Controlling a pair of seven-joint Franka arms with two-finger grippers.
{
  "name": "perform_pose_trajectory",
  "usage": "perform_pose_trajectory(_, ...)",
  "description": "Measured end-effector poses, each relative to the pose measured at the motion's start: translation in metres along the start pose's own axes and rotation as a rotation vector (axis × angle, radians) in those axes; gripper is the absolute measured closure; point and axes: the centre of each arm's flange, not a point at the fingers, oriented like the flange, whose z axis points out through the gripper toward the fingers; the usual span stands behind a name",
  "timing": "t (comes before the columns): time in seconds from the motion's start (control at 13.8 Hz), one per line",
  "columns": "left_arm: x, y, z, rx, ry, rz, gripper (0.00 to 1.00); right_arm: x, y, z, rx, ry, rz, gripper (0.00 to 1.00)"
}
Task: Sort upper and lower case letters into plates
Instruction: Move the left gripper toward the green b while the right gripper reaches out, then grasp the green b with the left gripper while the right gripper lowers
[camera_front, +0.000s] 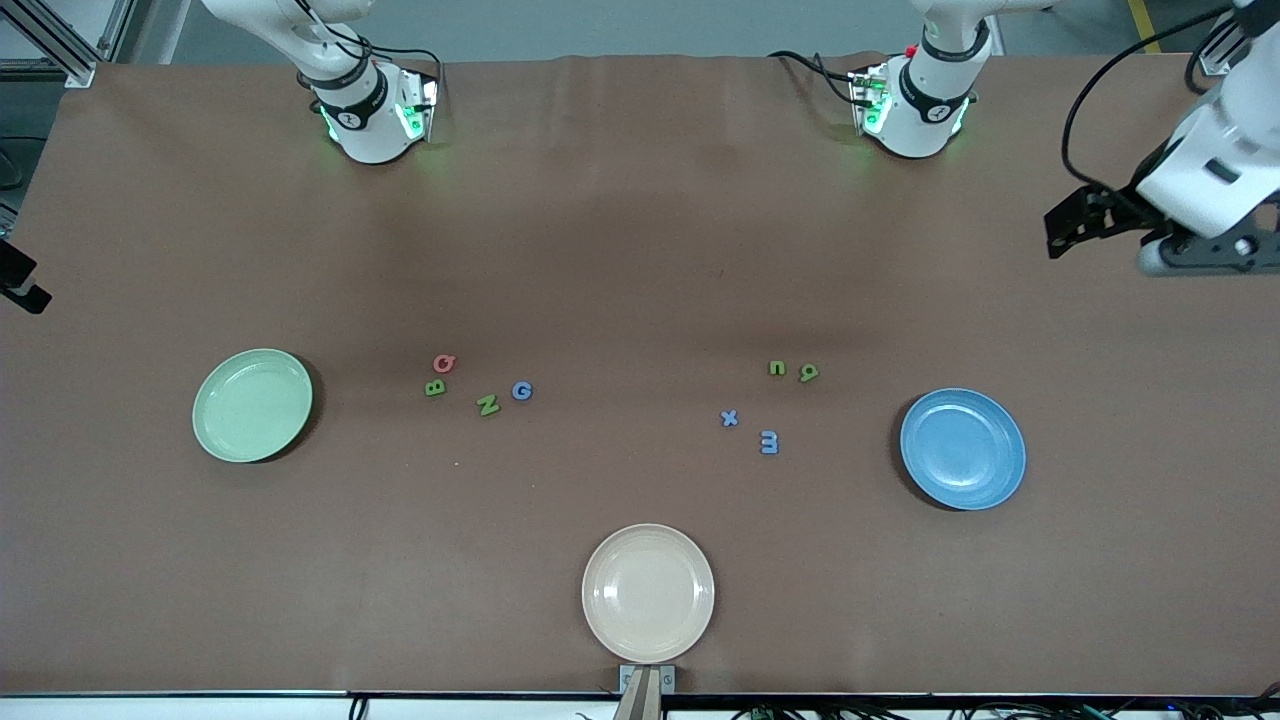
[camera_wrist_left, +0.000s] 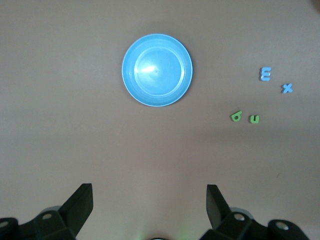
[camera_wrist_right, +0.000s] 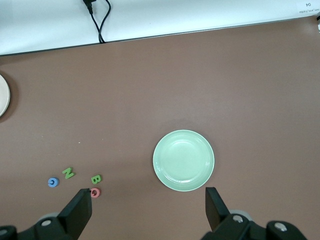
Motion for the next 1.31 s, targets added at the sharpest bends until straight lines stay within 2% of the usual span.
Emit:
perform_pose_trajectory(0.15,0.022,0.016,0.032,-0.011,-0.027,-0.007,0.0,0.0,0.0,0.0,0.0,0.0,0.0,0.0)
perform_pose_trajectory(0.36,0.049,0.063,0.088,-0.021,-0.055,-0.13,0.0,0.001,-0.002,0.006,-0.001,-0.013,-0.002,0.0)
perform_pose_trajectory(0.58,0.062,0.116,0.165,-0.049,-0.009,-0.239,0.0,0.005,-0.011,0.023,0.0,-0.045,-0.017,0.0)
perform_pose_trajectory(1.02,0.027,0.147,0.281,-0.082,0.012,-0.461,0.0,0.018,-0.082,0.107,-0.004,-0.186,-0.125,0.0)
perform_pose_trajectory(1.31,0.009,0.18,0.33,-0.083,-0.023,-0.512,0.01,0.009,-0.113,0.175,-0.017,-0.296,-0.168,0.0)
